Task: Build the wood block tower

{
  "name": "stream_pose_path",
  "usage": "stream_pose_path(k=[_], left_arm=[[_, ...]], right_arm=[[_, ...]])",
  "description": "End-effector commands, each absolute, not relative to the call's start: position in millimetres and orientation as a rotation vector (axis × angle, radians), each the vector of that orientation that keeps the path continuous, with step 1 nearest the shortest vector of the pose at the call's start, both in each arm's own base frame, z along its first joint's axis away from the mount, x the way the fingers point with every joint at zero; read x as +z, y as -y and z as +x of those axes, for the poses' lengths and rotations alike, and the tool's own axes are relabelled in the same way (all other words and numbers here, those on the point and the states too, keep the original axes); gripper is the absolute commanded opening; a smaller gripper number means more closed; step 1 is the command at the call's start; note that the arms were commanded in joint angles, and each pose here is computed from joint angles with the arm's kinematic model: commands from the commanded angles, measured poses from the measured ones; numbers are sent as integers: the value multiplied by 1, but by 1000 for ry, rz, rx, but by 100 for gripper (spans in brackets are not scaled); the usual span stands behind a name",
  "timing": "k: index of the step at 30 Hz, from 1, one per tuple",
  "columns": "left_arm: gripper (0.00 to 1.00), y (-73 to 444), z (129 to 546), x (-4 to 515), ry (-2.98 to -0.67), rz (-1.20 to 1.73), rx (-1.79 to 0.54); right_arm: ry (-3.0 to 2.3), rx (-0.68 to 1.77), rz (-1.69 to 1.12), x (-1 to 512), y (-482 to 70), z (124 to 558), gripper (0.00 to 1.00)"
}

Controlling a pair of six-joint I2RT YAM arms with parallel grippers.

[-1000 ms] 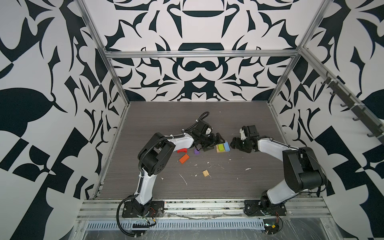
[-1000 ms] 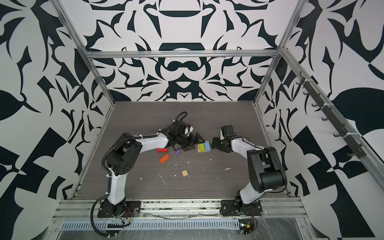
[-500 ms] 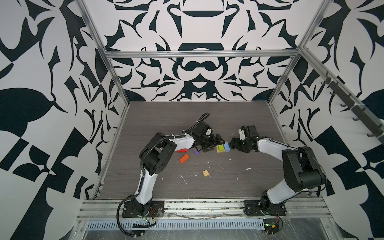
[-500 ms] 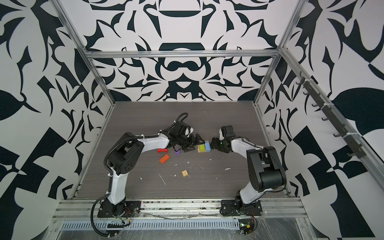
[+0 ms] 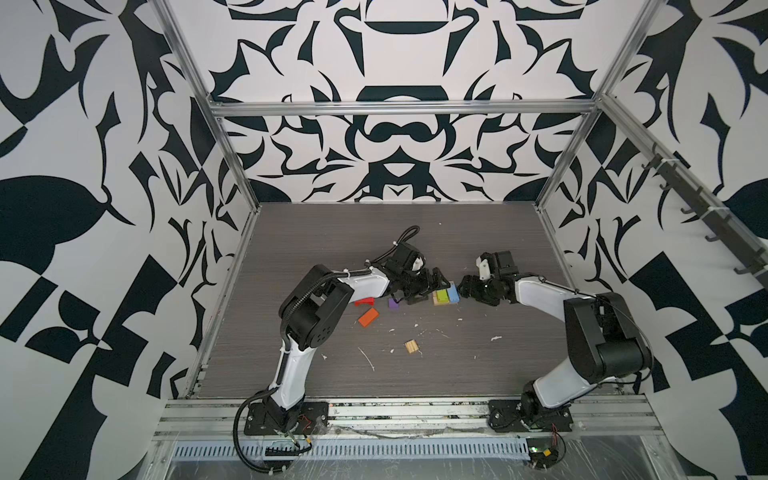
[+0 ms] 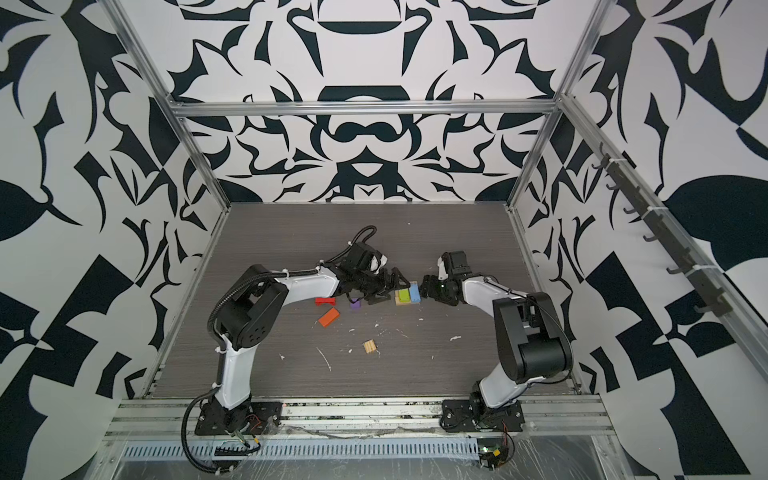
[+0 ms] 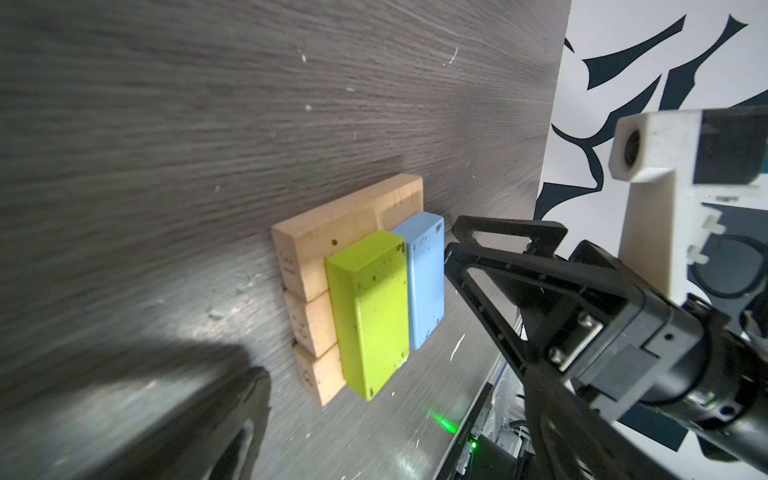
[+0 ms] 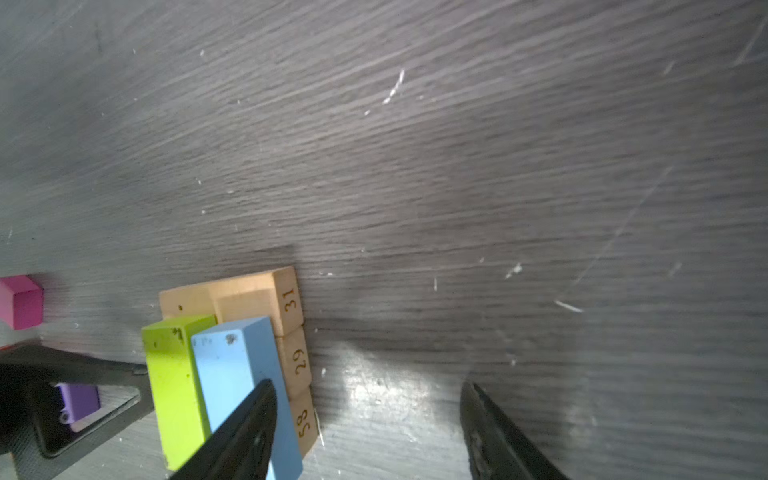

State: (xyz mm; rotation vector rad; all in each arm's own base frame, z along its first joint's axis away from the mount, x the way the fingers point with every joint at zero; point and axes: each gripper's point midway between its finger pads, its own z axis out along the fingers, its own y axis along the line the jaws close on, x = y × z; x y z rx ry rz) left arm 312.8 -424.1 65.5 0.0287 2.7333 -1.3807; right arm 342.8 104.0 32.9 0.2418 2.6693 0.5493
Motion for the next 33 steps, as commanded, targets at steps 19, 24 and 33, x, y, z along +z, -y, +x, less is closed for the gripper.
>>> stream_pose_path(k=[19, 24, 33], left_arm=[[98, 431, 313, 68, -2724, 32, -1406], [98, 433, 314, 68, -2722, 36, -1413], [97, 439, 312, 69, -2726, 46, -1437]], right_arm=[[-2657, 616, 204, 35, -113, 341, 72], [-2660, 614, 203, 34, -114, 341, 71], [-2657, 609, 203, 36, -113, 342, 71]])
